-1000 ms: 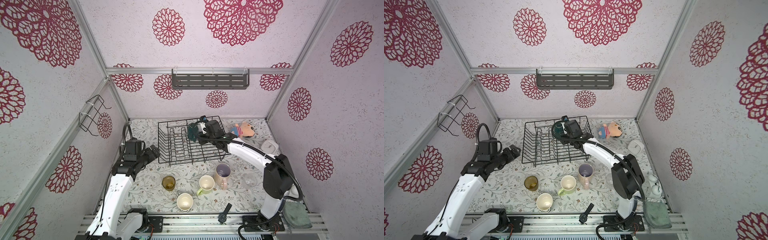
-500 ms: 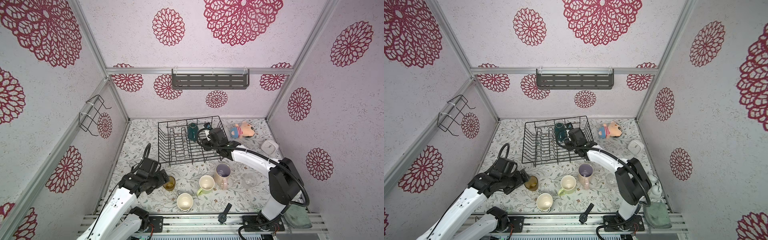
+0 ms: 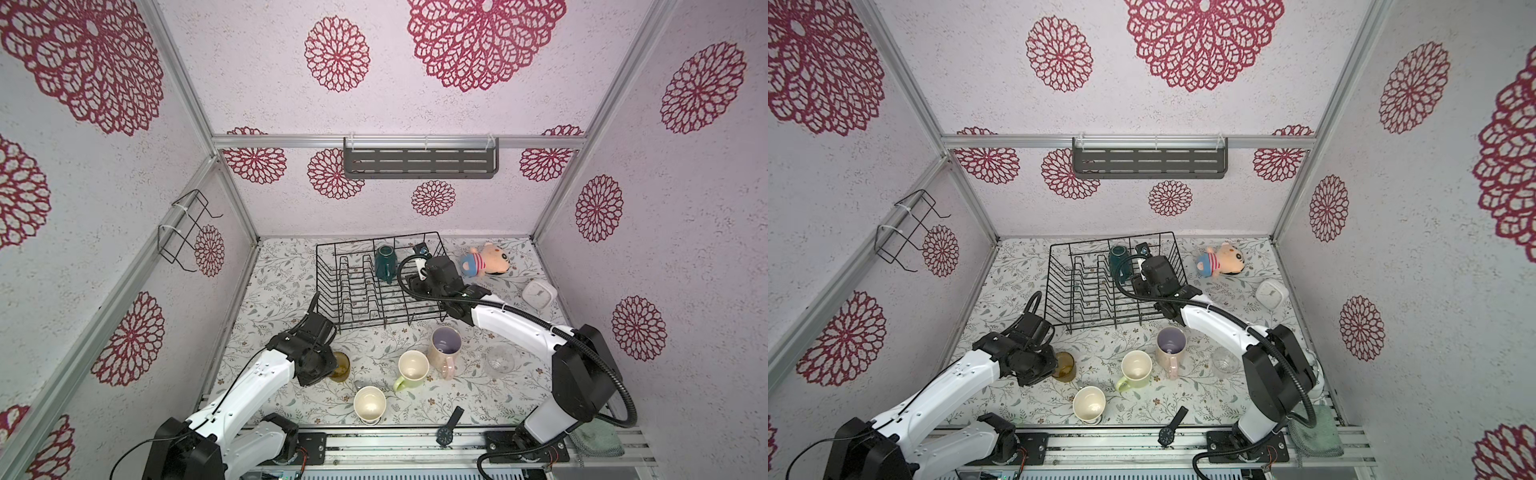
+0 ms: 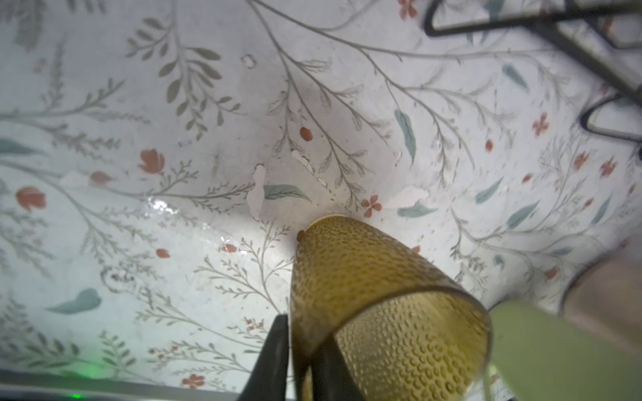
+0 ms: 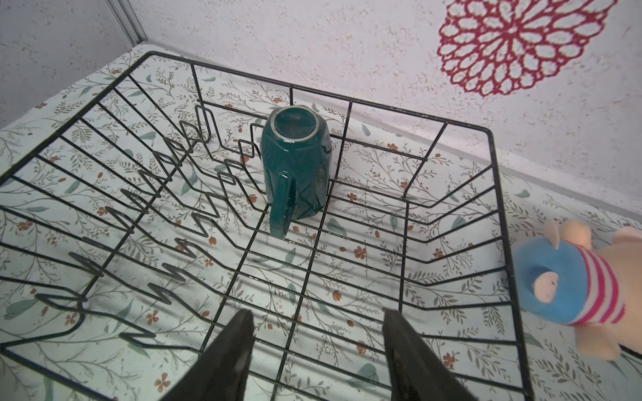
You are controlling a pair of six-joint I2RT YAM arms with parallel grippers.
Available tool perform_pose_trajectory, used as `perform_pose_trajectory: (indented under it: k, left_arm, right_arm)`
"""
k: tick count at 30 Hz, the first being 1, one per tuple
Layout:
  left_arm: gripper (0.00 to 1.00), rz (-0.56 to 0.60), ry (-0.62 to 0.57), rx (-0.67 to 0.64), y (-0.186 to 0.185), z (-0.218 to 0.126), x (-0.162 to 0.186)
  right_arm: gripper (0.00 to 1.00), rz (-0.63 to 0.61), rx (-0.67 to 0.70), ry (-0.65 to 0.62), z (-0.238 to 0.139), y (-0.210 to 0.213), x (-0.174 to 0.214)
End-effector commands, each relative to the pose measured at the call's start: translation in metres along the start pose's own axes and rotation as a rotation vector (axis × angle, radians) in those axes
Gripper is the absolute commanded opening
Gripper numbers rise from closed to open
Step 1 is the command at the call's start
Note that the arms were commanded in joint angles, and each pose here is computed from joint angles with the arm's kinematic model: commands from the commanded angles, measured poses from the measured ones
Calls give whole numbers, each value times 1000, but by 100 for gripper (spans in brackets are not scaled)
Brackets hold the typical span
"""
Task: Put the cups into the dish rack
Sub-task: 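Grasp the amber textured glass with the left gripper while the right withdraws, then lift the amber glass over the rack toward the right gripper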
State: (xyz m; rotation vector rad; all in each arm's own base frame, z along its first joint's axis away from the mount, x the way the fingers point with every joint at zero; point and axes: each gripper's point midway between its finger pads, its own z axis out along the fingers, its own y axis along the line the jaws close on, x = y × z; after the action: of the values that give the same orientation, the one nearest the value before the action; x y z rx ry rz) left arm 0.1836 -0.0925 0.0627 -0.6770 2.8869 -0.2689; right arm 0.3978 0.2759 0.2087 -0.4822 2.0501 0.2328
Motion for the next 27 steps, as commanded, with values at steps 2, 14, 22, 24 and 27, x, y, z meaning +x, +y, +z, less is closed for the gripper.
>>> perform_pose_trajectory:
  k: [2, 14, 22, 24, 27]
  left_arm:
    - [0, 21, -29, 44, -8, -1, -5]
    - [0, 132, -392, 418, -63, -104, -47]
    - [0, 429, -551, 518, -121, -182, -76]
    - [0, 478, -574, 580, -140, -192, -80]
    - [0, 499, -635, 702, -166, -213, -88]
  right_arm:
    - [63, -2, 34, -85, -20, -9, -25]
    - [68, 60, -113, -144, -39, 4, -32]
    - [82, 159, -606, -102, -88, 59, -48]
    - [81, 178, -744, -103, -108, 71, -54]
    - [94, 219, -979, -164, -144, 81, -67]
